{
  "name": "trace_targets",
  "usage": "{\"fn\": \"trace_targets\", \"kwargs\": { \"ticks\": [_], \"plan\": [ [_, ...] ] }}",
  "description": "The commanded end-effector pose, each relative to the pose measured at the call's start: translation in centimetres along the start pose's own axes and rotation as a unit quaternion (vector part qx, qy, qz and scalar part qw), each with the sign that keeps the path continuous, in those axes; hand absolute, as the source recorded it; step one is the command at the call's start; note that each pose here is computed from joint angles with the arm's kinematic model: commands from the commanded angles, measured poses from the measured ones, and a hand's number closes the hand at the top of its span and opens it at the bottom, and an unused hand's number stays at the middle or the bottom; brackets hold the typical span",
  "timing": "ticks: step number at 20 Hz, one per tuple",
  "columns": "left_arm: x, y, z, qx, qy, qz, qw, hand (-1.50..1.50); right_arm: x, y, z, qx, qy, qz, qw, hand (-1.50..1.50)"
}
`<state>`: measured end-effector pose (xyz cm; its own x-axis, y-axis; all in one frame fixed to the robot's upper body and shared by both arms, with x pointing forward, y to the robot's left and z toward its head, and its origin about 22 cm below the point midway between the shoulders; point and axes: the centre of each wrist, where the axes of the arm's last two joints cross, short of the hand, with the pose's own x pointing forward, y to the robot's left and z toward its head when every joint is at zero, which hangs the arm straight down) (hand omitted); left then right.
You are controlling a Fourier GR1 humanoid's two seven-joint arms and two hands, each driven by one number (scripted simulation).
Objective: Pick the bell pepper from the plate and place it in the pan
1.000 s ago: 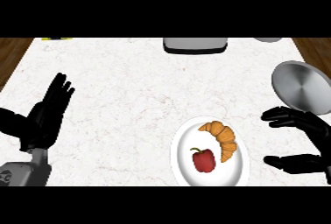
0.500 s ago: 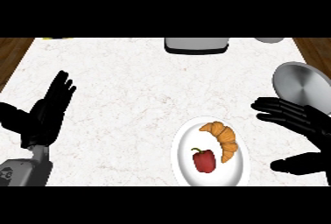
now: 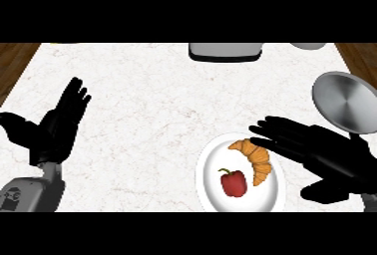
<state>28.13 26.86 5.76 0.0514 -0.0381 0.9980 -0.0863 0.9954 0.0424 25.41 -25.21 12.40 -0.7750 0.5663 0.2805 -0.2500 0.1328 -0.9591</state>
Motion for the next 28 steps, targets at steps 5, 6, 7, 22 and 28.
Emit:
{"fn": "trace_targets", "kwargs": {
  "ticks": [5, 6, 7, 22, 28],
  "plan": [
    [0.9, 1.2, 1.0, -0.002, 0.003, 0.001, 1.0, 0.0, 3.6, 2.5, -1.4, 0.152, 0.042, 0.062, 0.986, -1.5],
    [0.9, -0.2, -0.6, 0.005, -0.001, 0.001, 1.0, 0.0, 5.0, 2.7, -1.5, 0.154, 0.035, 0.071, 0.985, -1.5],
    [-0.2, 0.8, 0.1, -0.002, -0.004, -0.001, 1.0, 0.0, 5.0, 2.2, -0.9, 0.148, 0.039, 0.069, 0.986, -1.5],
    [-0.6, 0.6, 0.0, -0.009, 0.0, 0.007, 0.9999, 0.0, 9.9, 3.4, -2.9, 0.118, 0.057, 0.161, 0.978, -1.5],
    [-0.3, 1.9, 0.4, 0.001, 0.002, 0.005, 1.0, 0.0, 9.6, 6.2, -3.2, 0.135, 0.091, 0.175, 0.971, -1.5]
  ]
}}
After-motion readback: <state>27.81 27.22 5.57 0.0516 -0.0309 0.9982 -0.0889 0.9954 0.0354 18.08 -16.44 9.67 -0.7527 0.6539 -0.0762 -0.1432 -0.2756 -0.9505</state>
